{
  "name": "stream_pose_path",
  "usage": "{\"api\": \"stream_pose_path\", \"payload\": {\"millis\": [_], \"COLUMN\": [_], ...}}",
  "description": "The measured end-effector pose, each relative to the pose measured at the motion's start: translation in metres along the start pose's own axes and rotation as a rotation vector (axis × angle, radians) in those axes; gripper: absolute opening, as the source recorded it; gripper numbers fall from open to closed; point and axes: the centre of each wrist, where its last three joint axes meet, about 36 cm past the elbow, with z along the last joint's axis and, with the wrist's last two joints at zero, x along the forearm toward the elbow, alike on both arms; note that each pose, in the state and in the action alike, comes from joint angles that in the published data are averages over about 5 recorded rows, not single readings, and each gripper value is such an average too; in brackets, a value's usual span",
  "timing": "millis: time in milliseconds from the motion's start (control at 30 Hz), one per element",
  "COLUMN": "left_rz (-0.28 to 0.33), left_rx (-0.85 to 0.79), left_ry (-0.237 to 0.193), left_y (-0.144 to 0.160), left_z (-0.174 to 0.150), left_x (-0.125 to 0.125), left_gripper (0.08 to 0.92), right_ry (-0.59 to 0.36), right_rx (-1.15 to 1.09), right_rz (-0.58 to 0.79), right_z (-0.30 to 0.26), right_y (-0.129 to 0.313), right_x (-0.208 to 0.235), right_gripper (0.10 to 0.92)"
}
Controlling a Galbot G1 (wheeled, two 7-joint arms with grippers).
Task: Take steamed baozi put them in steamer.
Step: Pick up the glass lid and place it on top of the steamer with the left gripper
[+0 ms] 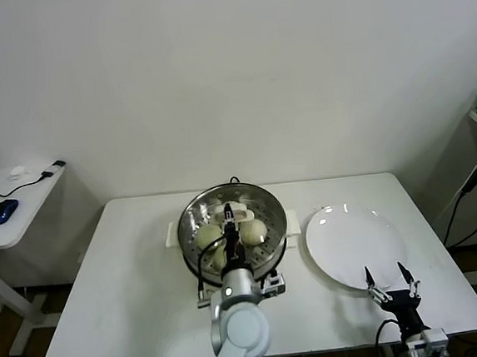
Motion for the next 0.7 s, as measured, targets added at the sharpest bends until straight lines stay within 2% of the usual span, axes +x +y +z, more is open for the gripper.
{"api": "stream_pose_path", "payload": {"millis": [367, 700], "left_rz": [-0.012, -0.016], "left_rx": [0.034, 0.146], "left_ry": [-0.035, -0.100], "left_y": [0.016, 0.039], "left_z": [0.004, 0.026], "left_x": [0.008, 0.032], "left_gripper": [0.491, 0.771], "right_ry": [0.019, 0.016], "right_rx": [-0.020, -0.038], "right_rz": [-0.014, -0.025], "right_z": [-0.004, -0.007], "right_y": [-0.001, -0.001], "right_x": [0.006, 0.006], "right_gripper": [0.823, 0.823]}}
